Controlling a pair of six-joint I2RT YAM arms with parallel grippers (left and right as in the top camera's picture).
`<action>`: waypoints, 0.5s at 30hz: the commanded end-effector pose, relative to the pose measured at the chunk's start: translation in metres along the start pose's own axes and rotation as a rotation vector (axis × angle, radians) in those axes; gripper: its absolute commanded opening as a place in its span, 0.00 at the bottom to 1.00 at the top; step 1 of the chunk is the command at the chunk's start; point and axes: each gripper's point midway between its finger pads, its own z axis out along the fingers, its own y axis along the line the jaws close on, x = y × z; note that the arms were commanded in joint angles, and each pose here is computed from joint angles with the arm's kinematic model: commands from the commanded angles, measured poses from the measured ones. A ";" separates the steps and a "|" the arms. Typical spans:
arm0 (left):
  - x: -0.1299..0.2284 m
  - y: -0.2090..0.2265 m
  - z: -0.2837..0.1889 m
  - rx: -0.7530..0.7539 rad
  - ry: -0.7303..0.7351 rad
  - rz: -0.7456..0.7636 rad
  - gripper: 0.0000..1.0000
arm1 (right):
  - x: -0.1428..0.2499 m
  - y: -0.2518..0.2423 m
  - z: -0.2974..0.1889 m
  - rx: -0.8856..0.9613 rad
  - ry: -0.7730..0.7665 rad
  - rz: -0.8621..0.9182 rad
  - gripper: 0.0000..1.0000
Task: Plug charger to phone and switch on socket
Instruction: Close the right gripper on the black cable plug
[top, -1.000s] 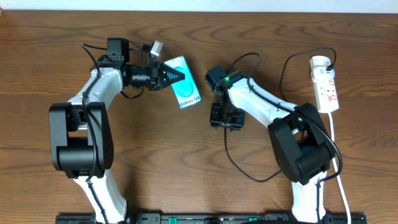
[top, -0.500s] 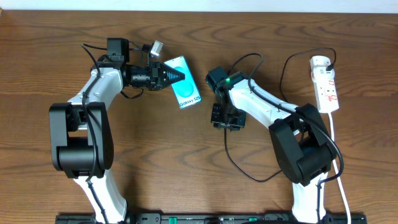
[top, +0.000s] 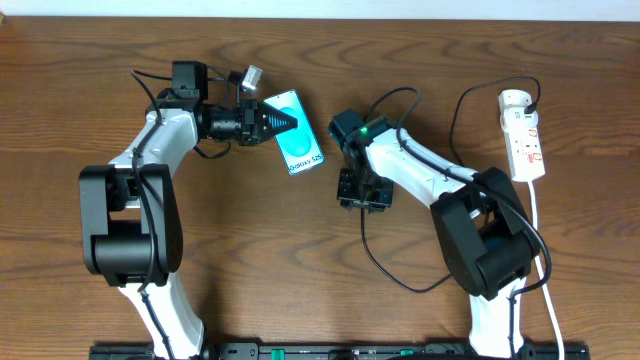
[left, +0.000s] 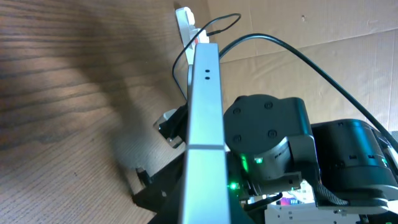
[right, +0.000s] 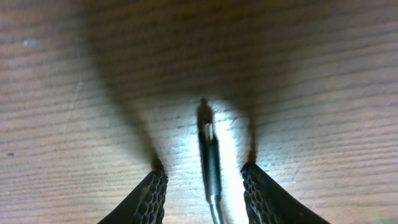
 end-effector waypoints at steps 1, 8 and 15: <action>0.000 -0.011 -0.002 0.046 0.003 0.001 0.07 | 0.017 -0.002 0.019 0.022 0.065 0.001 0.40; 0.000 -0.011 -0.002 0.046 0.003 0.001 0.07 | 0.016 -0.001 0.019 0.019 0.060 0.000 0.40; 0.000 -0.011 -0.002 0.046 0.003 0.002 0.07 | 0.011 -0.003 0.019 0.025 0.040 0.002 0.40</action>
